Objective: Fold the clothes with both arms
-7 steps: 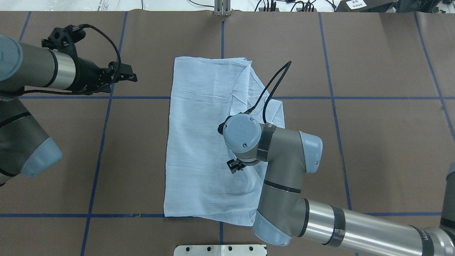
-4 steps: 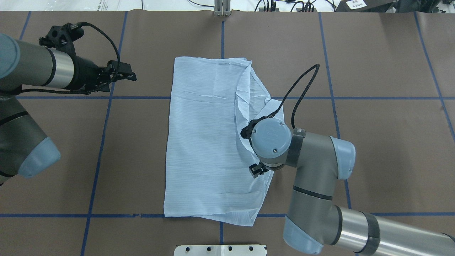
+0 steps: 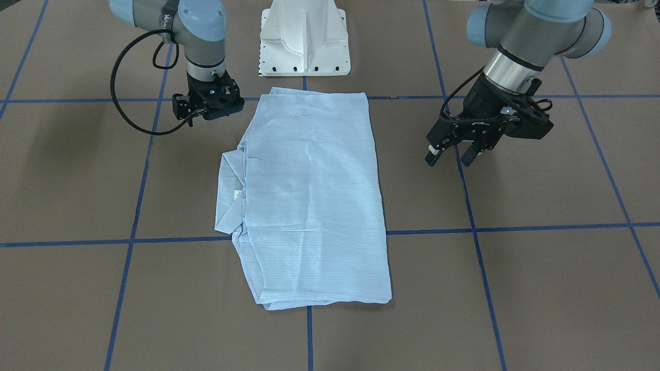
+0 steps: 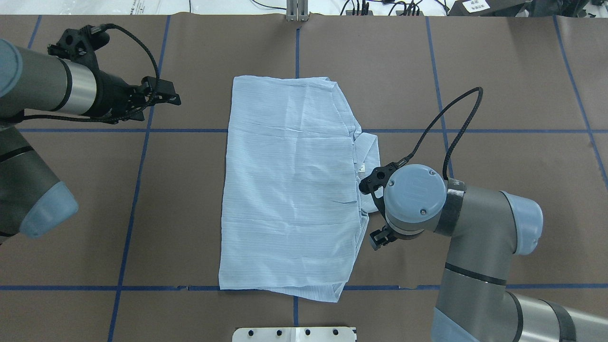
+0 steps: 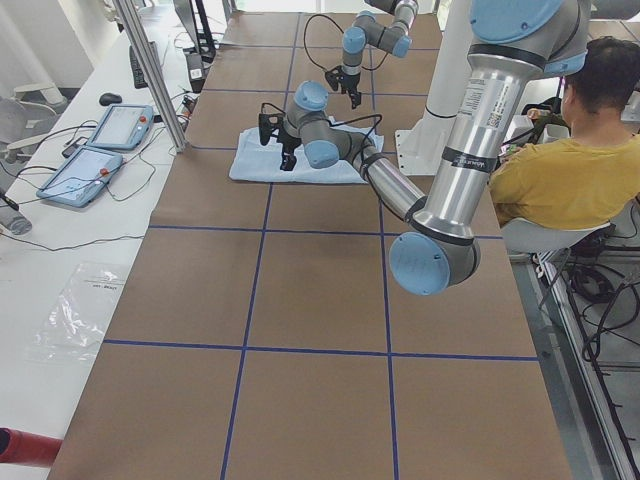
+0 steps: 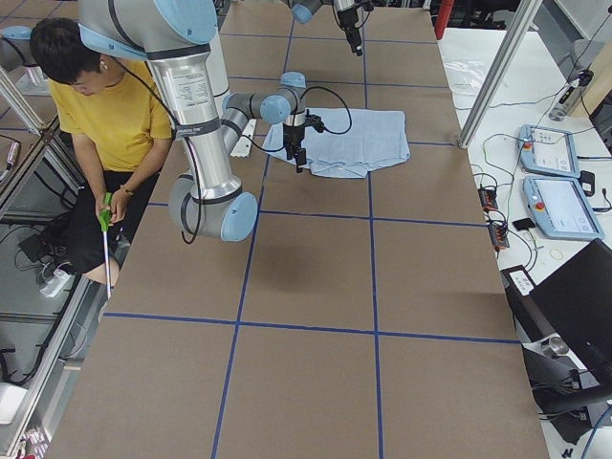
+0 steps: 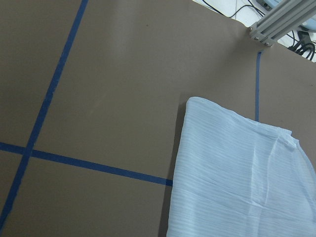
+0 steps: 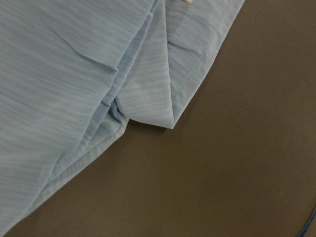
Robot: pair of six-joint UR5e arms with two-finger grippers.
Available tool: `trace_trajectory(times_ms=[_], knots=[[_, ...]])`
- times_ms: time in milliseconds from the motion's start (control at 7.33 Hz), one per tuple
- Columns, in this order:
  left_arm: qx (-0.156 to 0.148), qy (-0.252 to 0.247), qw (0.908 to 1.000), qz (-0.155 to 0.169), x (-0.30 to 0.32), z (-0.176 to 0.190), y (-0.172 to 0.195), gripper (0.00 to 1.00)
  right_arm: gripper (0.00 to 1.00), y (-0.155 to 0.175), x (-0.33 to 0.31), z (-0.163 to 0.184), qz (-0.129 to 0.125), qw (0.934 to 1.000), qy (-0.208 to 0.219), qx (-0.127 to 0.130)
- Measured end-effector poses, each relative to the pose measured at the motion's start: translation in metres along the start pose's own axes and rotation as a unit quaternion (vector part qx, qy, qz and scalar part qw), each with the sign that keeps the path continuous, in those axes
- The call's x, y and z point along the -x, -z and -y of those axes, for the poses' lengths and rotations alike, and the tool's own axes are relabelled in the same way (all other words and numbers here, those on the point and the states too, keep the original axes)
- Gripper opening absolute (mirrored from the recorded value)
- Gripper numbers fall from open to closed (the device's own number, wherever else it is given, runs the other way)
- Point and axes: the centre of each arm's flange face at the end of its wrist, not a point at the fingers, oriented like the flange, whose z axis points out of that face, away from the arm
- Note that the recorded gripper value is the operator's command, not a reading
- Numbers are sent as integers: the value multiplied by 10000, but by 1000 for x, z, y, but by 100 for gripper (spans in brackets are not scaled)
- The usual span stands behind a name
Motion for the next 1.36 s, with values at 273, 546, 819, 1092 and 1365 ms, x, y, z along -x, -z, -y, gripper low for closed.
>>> trace_trajectory(times_ms=[273,546,819,1092,1365], knots=[[6,-10,10000,-21,-2,-1,1,100,100,15,17,7,173,9961,-859,-106],[1,-16,10000,-34,-3,-1,2,100,100,17,63,-6,687,9609,-2673,-203],[2,-17,10000,-33,-3,-1,2,100,98,4,115,-28,1217,8599,-4943,-371],[1,-13,10000,-28,-3,-1,2,100,88,-7,134,-37,1484,7630,-6281,-357],[-12,-7,10000,-24,-3,-1,2,100,86,-12,139,-43,1520,7256,-6706,-268]])
